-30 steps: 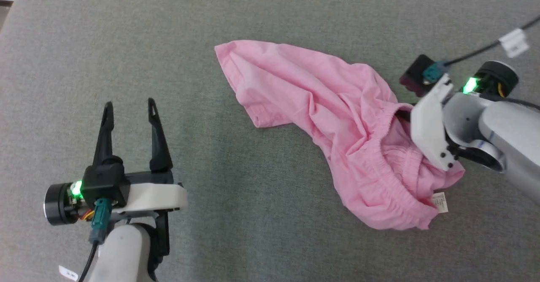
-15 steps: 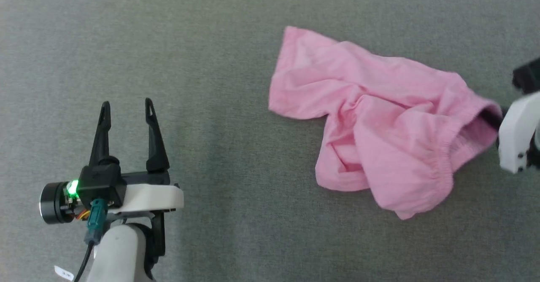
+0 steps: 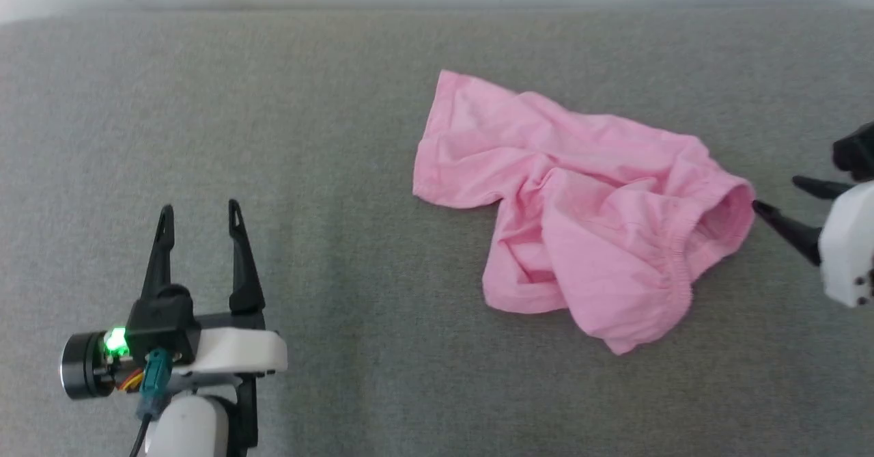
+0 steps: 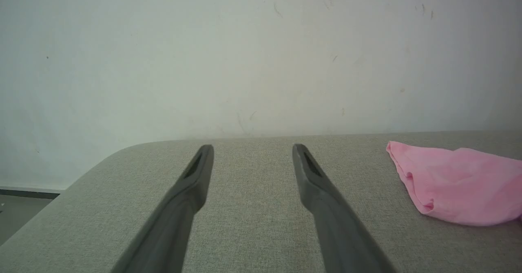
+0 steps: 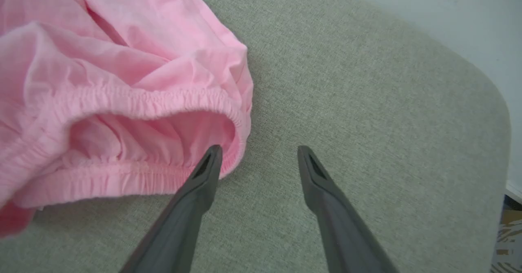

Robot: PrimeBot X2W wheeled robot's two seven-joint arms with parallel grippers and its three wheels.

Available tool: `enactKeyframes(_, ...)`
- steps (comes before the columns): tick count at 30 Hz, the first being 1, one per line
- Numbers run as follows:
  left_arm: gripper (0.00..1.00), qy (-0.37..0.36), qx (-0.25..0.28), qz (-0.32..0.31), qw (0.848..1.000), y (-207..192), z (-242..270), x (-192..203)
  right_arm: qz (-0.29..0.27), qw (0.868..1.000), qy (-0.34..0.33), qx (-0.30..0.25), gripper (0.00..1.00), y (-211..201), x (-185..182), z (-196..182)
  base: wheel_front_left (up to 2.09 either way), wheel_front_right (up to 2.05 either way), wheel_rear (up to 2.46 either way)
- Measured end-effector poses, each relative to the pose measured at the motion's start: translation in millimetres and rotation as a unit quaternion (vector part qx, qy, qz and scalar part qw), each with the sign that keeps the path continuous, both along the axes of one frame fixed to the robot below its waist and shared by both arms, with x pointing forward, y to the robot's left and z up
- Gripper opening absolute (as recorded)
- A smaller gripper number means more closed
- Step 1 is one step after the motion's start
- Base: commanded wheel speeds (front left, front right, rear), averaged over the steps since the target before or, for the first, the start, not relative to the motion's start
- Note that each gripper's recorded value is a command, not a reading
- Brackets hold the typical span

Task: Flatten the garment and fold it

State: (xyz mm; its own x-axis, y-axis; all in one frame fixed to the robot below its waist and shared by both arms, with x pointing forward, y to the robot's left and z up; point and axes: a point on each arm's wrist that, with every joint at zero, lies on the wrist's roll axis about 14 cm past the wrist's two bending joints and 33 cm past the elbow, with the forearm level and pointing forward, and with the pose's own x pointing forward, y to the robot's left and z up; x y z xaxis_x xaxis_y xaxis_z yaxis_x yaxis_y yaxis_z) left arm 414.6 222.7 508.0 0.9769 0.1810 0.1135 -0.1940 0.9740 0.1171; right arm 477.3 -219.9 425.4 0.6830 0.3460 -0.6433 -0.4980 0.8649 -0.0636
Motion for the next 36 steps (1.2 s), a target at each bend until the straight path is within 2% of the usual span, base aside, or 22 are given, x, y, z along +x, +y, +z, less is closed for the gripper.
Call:
enactKeyframes(6, 1.00, -0.016, -0.002, -0.013, 1.000, -8.6, 11.9, -3.1, 0.022, 0.997, -0.076, -0.018, 1.00, -12.6, 6.6, 88.6, 0.00, 0.00, 0.00)
enactKeyframes(8, 1.00, -0.020, 0.000, -0.018, 1.000, -12.1, 14.1, -2.4, 0.028, 0.995, -0.086, -0.038, 1.00, -15.4, 10.6, 107.0, 0.00, 0.00, 0.00)
enactKeyframes(10, 1.00, -0.022, 0.001, -0.021, 1.000, -14.3, 15.8, -2.1, 0.034, 0.995, -0.074, -0.062, 1.00, -14.5, 12.7, 109.6, 0.00, 0.00, 0.00)
enactKeyframes(17, 1.00, -0.012, 0.007, -0.009, 1.000, -6.0, 8.7, -3.0, 0.057, 0.991, 0.023, -0.119, 1.00, -1.0, 13.7, 58.4, 0.00, 0.00, 0.00)
enactKeyframes(25, 1.00, 0.004, 0.009, 0.005, 1.000, 2.4, -2.6, -0.1, 0.055, 0.990, 0.078, -0.105, 1.00, 18.8, 22.0, 0.2, 0.00, 0.00, 0.00)
enactKeyframes(30, 1.00, 0.006, 0.012, 0.010, 1.000, 6.4, -5.2, 4.9, 0.061, 0.991, 0.081, -0.089, 1.00, 32.2, 25.0, -24.5, 0.00, 0.00, 0.00)
enactKeyframes(31, 1.00, 0.008, 0.012, 0.011, 1.000, 7.1, -6.3, 5.0, 0.065, 0.991, 0.081, -0.090, 0.54, 33.6, 24.7, -27.8, 0.00, 0.00, 0.00)
enactKeyframes(32, 1.00, 0.009, 0.012, 0.011, 1.000, 7.3, -7.1, 5.2, 0.066, 0.990, 0.083, -0.090, 0.24, 33.7, 23.5, -30.7, 0.00, 0.00, 0.00)
enactKeyframes(33, 1.00, 0.009, 0.012, 0.011, 1.000, 7.5, -7.4, 5.5, 0.067, 0.990, 0.084, -0.090, 0.00, 33.7, 21.9, -32.8, 0.00, 0.00, 0.00)
enactKeyframes(36, 1.00, 0.008, 0.012, 0.008, 1.000, 5.2, -7.0, 7.2, 0.064, 0.993, 0.062, -0.079, 0.00, 32.4, 23.6, -28.4, 0.00, 0.00, 0.00)
